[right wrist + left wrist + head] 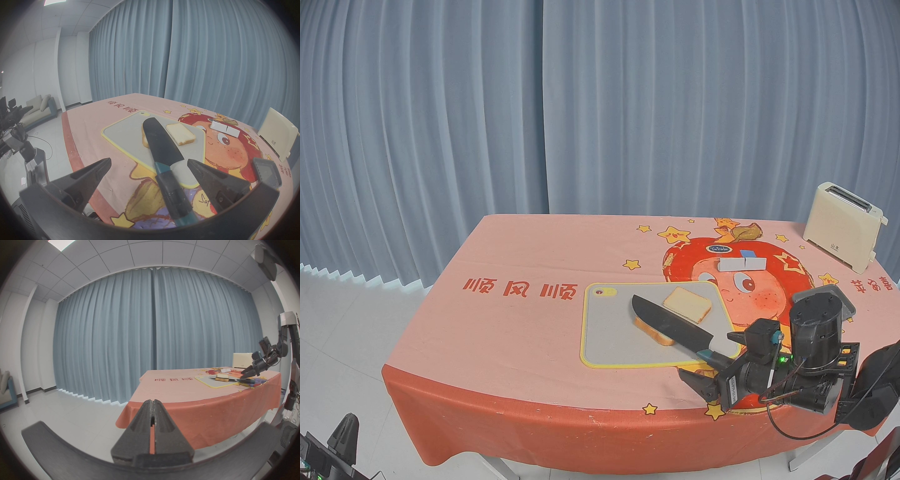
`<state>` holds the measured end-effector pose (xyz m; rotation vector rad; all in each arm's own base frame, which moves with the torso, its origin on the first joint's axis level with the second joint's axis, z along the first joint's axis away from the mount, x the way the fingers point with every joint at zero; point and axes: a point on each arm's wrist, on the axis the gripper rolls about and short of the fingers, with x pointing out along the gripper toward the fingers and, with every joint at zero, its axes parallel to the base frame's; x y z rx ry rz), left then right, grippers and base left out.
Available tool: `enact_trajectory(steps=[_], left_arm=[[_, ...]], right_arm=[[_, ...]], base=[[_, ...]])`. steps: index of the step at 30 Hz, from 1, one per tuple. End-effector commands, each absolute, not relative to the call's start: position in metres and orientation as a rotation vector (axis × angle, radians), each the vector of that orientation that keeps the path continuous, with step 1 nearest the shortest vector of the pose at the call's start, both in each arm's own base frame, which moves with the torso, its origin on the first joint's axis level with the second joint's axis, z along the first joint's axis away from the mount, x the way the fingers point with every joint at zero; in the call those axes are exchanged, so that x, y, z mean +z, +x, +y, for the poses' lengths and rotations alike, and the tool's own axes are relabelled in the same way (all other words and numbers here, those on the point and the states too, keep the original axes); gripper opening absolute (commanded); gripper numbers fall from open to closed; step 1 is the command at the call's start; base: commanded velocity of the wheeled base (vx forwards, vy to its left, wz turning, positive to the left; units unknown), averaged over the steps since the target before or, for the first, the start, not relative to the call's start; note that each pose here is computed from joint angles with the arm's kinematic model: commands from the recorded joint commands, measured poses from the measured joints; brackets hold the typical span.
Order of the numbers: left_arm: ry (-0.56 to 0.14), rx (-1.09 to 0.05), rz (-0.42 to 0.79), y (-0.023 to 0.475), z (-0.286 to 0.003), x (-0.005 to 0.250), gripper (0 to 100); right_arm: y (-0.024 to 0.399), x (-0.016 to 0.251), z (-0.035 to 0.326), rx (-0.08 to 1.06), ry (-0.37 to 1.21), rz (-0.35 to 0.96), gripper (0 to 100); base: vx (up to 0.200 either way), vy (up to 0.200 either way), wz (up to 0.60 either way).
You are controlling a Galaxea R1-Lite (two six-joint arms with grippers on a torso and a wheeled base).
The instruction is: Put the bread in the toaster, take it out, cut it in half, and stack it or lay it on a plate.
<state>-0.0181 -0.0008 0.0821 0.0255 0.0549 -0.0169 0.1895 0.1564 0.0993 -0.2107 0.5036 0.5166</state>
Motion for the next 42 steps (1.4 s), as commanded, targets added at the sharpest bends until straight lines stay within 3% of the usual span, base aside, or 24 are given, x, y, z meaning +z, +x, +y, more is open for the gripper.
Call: enact_trajectory(steps=[1,12,28,29,42], left_arm=[[0.005,0.011,0.018,-0.021,0.0,0.077,0],[-0.006,0.031,0.023,-0.021,0.001,0.076,0],[-0.006,0.031,0.023,-0.021,0.001,0.076,0],[-0.006,0.031,0.023,-0.021,0.001,0.076,0],[-0.006,0.031,0.023,-0.021,0.001,0.076,0]], right_arm=[[0.192,0.098,0.151,0.501,-0.218,0.509,100],[0.187,0.081,0.149,0.503,-0.258,0.575,100],[0.19,0.078,0.137,0.46,-0.262,0.593,100],[0.19,0.078,0.137,0.456,-0.26,0.594,0],[0.198,0.074,0.142,0.446,-0.237,0.607,0]], base=[[0.0,0.0,0.0],[0.0,0.0,0.0],[0.0,0.0,0.0],[0.0,0.0,0.0],[0.0,0.0,0.0]])
